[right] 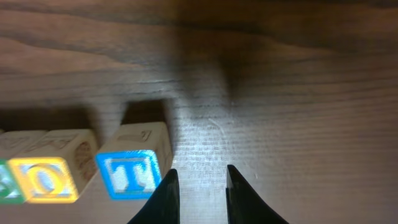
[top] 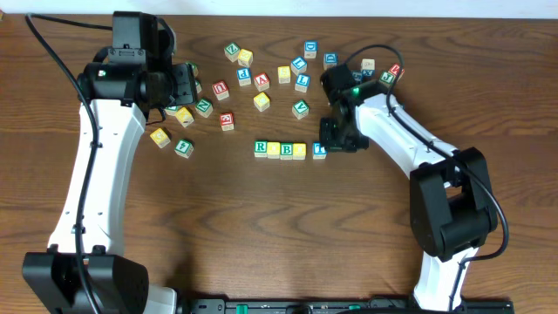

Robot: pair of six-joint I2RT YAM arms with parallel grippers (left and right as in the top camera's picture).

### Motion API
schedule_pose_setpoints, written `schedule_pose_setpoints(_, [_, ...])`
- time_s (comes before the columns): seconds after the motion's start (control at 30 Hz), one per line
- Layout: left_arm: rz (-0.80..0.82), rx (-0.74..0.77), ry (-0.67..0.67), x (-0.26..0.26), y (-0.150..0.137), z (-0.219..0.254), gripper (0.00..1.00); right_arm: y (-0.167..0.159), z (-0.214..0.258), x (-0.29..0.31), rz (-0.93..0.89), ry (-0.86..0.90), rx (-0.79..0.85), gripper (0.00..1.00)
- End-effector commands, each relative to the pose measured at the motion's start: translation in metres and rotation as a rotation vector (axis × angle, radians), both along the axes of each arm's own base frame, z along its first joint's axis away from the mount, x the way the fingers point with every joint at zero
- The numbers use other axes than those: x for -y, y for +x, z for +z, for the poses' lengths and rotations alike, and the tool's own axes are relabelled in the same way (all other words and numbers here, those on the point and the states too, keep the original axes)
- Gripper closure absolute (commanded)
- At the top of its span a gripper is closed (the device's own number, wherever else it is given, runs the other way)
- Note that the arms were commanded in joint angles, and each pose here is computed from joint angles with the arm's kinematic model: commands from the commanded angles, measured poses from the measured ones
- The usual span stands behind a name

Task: Spell out ROBOT
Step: 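Open the right gripper and nudge the T block against O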

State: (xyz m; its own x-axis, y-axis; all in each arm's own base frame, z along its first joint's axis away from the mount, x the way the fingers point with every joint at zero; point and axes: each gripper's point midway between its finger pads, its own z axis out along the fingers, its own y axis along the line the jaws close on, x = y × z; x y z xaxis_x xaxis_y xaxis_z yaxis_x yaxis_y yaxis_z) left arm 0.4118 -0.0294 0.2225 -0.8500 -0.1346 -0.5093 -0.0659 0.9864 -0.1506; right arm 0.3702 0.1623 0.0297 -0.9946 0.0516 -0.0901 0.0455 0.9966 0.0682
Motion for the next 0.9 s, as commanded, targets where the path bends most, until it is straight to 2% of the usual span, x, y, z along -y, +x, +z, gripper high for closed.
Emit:
schedule_pose_setpoints(0.0, [0.006,-0.001,0.011,-0.004,0.003,-0.002,0.43,-0.005,-0.013,0.001,0.013,-0.01,-0.014,0.81])
schedule_pose_setpoints(0.87, [0.006,-0.011,0.011,-0.004,0.002,-0.005,0.43,-0.006,-0.016,-0.025,0.076,0.045,0.017,0.79])
